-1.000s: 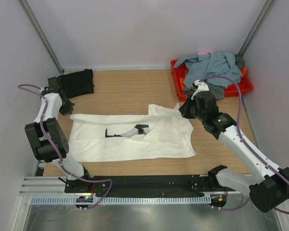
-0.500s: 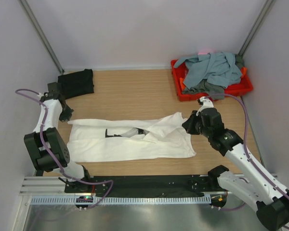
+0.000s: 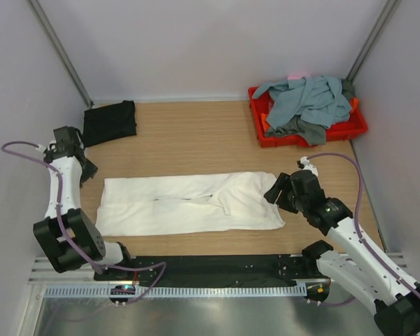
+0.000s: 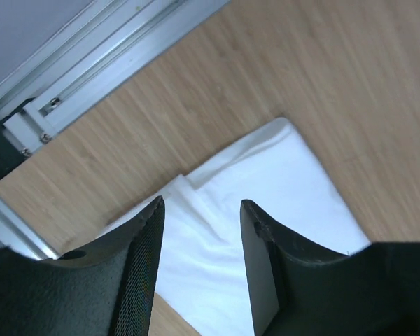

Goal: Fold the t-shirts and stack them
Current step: Fold the tshirt

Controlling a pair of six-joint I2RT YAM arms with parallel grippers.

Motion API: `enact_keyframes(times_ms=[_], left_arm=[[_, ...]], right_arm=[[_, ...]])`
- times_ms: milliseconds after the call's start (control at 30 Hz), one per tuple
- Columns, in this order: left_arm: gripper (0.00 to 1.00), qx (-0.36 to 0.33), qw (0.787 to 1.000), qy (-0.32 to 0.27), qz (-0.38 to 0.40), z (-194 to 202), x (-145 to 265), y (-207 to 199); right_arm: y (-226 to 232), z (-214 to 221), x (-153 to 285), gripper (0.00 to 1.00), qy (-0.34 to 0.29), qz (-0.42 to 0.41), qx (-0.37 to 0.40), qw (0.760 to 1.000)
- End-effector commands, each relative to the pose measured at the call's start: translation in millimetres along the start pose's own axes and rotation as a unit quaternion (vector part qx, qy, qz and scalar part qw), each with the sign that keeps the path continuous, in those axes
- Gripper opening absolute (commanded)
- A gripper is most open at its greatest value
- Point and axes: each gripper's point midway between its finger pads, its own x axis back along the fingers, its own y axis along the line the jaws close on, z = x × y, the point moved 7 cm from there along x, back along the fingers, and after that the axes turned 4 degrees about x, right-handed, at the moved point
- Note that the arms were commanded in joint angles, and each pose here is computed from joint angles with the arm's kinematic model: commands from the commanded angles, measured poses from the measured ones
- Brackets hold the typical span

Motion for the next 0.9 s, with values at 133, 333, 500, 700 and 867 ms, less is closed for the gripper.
enact_keyframes(times_ms=[133,333,500,700,867], left_arm=[[0.48,-0.133,0.987,0.003,0.085,45.7,13.3,-92.1],[0.43,-0.185,0.978,0.078,0.06,97.7,-19.1,-113.1],[0.43,-0.222,0.967,0.12,0.031,141.2,-33.7,-111.9],[0.43,-0.223,0.958,0.177,0.036,182.2,-35.8,-93.6],[0.43,-0.225,0.953,0.194,0.06,208.3,-16.1,-72.5]], right_arm=[[24.6,6.8,-47.5,0.63,0.051,0.015,0.015,0.998],[28.5,8.9,-85.4,0.65,0.087,0.079,0.042,0.992],[43.7,7.8,-124.2,0.66,0.12,0.105,0.071,0.985],[63.2,3.6,-182.6,0.66,0.159,0.114,0.111,0.974],[109.4,-40.8,-249.8,0.66,0.156,0.117,0.161,0.967]])
